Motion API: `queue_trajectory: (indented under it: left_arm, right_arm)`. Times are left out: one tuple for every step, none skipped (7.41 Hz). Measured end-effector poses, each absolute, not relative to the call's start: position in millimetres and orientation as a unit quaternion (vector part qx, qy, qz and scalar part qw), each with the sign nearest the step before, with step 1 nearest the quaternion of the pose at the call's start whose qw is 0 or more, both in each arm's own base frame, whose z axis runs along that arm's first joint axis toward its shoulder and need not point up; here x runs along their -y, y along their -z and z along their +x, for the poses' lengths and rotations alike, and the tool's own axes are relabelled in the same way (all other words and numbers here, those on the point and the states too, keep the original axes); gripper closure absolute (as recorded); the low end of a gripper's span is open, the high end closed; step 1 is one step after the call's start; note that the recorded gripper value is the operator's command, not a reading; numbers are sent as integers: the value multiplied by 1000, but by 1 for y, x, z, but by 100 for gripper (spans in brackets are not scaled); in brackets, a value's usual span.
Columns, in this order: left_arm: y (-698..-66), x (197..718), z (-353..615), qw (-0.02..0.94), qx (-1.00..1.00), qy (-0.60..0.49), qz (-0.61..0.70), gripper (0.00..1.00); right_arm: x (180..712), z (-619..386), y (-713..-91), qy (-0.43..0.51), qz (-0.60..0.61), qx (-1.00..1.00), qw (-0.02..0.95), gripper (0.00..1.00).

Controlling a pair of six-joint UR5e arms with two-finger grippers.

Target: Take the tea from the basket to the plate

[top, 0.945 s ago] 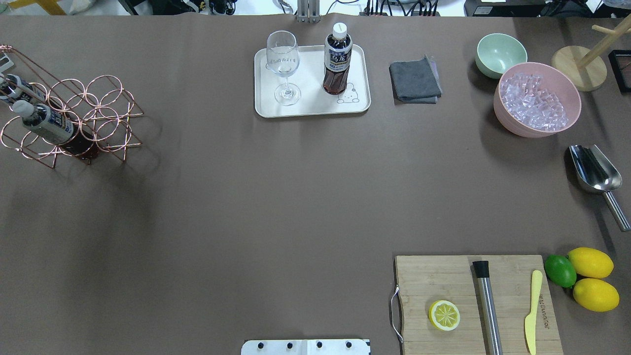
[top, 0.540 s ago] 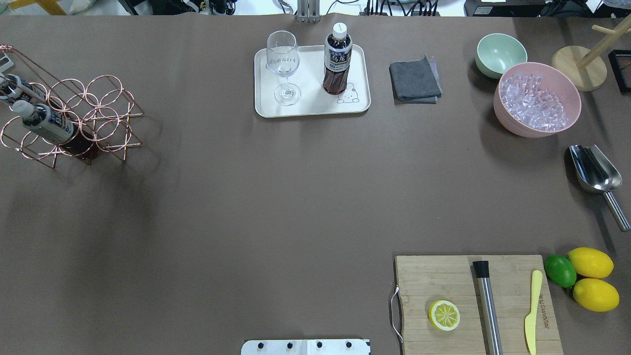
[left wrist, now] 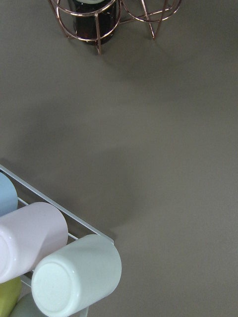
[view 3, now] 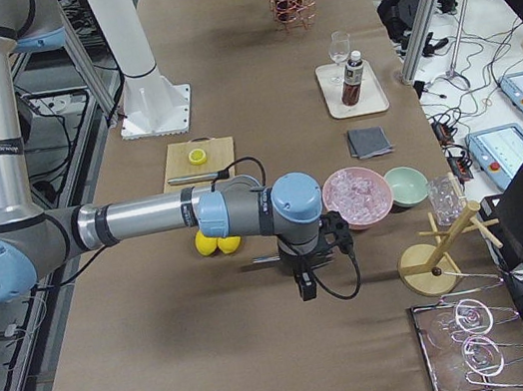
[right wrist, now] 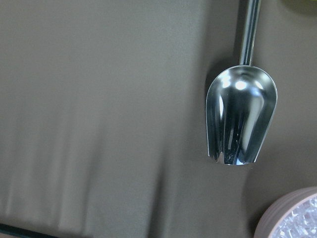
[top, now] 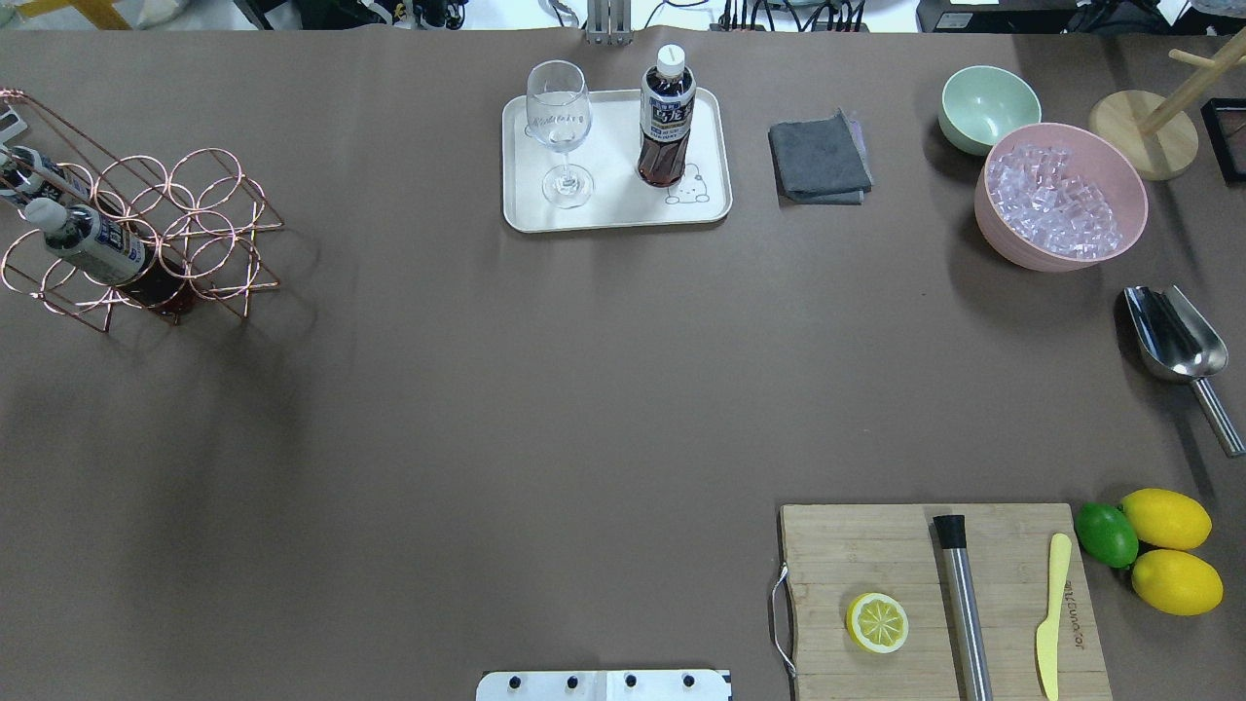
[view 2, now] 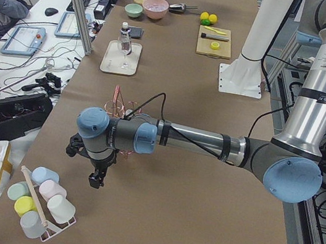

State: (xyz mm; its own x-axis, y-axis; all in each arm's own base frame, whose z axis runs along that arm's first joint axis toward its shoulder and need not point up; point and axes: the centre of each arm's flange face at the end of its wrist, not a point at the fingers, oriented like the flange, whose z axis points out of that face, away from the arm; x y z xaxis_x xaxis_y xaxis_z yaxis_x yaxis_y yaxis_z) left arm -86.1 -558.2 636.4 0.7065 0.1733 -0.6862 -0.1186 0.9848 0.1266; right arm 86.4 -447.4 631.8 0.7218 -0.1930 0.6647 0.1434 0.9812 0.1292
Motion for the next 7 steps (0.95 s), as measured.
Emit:
queue_trajectory:
  left_arm:
    - [-638,558,-86,923,-374,-78,35,3]
    - [-639,558,-86,923,-374,-78,34,3]
    - [-640,558,-86,923,-374,-78,34,2]
    - [-639,559,-86,923,-375,-77,33,2]
    - [-639,559,-85,924,-375,-70,30,3]
    - [-639,559,-85,924,-376,-64,28,3]
    - [-639,558,-85,924,-376,-61,27,3]
  right_arm:
    - [448,87,-630,92,36,360,928,0]
    - [448,87,-629,93,37,358,928,0]
    - [449,87,-628,93,38,356,929,0]
    - [449,87,-627,94,38,355,929,0]
    - [449,88,-627,94,39,355,929,0]
    - [449,88,-627,94,38,354,930,0]
    - [448,88,-627,94,38,354,930,0]
